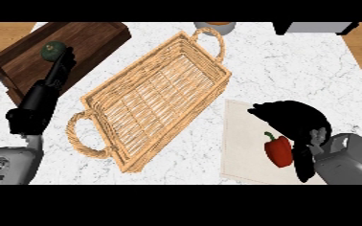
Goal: Pick the bell pepper from the placemat and place it in the basket
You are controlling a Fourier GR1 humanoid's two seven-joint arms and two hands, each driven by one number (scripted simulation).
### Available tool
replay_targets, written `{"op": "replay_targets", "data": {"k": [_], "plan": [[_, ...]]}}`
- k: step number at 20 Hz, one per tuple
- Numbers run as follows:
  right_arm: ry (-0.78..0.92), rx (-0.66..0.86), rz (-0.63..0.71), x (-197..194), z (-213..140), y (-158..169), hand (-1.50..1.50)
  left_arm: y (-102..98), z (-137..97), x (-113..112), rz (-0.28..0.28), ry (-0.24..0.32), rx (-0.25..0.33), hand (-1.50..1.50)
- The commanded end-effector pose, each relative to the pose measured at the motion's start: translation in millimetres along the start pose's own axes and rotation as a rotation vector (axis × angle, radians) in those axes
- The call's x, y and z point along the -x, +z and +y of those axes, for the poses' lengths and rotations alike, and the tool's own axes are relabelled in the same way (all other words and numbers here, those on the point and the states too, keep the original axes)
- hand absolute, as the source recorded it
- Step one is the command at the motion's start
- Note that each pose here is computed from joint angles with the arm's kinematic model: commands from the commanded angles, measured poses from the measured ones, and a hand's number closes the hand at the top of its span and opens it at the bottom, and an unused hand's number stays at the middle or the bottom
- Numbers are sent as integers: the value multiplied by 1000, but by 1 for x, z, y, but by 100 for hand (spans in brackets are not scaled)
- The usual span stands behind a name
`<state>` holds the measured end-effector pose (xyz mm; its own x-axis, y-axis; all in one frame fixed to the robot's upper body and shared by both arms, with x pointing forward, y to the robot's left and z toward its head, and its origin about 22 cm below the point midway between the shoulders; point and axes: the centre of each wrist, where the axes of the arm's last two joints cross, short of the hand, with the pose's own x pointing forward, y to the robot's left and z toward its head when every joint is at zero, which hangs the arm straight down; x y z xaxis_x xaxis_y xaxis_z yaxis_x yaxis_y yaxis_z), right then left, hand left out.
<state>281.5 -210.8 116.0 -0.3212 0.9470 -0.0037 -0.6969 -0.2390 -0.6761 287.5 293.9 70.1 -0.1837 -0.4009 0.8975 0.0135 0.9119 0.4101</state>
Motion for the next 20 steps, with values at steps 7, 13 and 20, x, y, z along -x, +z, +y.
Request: {"op": "replay_targets", "data": {"k": [7, 13, 20], "plan": [[-1, 70, -15, 6, 20, -20, -150, 4, -14, 4, 6, 10, 16, 0], [-38, 60, -24, -2, 38, -28, -150, -7, -21, -7, -14, -4, -14, 0], [-21, 49, -27, 16, 53, -45, -150, -9, 16, 2, -9, 2, 2, 0]]}}
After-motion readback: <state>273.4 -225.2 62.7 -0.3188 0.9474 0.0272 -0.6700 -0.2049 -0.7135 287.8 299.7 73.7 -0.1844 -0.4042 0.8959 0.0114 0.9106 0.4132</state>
